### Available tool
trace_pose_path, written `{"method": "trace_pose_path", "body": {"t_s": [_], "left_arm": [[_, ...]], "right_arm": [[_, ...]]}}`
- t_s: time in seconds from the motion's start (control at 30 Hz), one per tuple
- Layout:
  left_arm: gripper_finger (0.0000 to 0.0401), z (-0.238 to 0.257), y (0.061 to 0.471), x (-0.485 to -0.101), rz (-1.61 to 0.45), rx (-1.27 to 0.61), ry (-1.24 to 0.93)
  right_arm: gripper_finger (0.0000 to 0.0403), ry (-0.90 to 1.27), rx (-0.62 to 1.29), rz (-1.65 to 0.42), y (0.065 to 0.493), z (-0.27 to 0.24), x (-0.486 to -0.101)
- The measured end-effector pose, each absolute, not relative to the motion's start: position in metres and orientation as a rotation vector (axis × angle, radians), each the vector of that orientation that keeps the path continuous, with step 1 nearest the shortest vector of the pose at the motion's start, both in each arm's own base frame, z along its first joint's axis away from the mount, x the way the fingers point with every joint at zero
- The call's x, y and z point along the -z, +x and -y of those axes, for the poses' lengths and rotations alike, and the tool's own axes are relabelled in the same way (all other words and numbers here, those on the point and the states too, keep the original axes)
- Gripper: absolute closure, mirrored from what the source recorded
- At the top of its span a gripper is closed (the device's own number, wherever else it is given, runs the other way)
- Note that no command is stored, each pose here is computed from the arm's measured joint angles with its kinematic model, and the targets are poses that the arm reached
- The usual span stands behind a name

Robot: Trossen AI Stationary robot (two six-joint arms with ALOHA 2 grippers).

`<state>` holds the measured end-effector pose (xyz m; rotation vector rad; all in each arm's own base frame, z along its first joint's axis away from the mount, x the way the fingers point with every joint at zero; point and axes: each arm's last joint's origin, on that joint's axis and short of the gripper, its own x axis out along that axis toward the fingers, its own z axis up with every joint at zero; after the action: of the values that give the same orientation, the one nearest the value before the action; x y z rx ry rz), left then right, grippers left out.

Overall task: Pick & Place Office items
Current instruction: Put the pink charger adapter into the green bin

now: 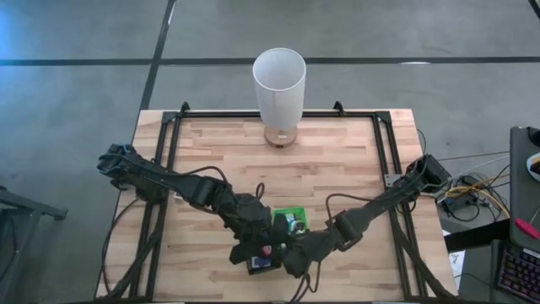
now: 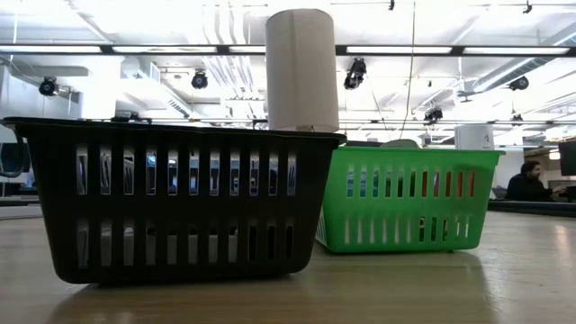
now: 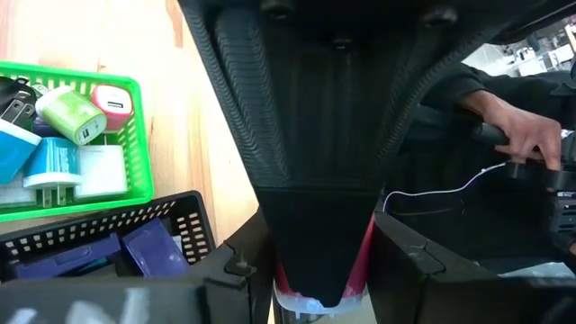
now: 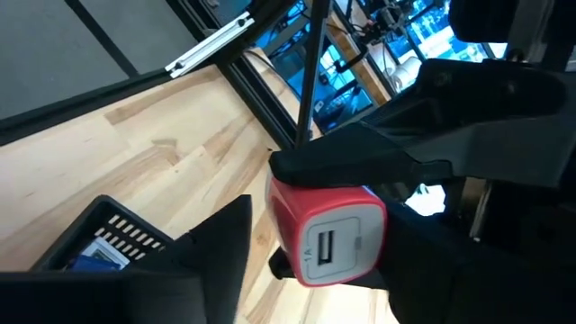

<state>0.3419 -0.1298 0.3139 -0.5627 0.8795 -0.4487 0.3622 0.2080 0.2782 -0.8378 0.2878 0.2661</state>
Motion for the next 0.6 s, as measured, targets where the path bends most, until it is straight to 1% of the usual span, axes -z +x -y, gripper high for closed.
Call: {"method": "trace_pose_path", "body": {"t_s": [0.07,0.17,0.2,0.43,0.6], "left_arm": [[0.0271,0.1298,0.3419,-0.3138,-0.880,0.449,-0.563],[0.0271,0.1297,0.3416,-0.3133,-0.886,0.448,-0.563],[0.0271,0.1297,0.3417,-0.3134,-0.885,0.448,-0.563],[0.0271,0.1297,0.3418,-0.3134,-0.882,0.448,-0.559],[0.0271,0.1292,0.3419,-0.3134,-0.880,0.443,-0.554]], "right_arm": [[0.0224,-0.837,-0.260,-0.285,0.3624,-0.2079,-0.2786],[0.0274,-0.852,-0.234,-0.291,0.3628,-0.2069,-0.2785],[0.0281,-0.859,-0.228,-0.292,0.3628,-0.2068,-0.2784],[0.0281,-0.878,-0.214,-0.293,0.3633,-0.2059,-0.2785],[0.0281,-0.894,-0.149,-0.313,0.3628,-0.2052,-0.2779]]}}
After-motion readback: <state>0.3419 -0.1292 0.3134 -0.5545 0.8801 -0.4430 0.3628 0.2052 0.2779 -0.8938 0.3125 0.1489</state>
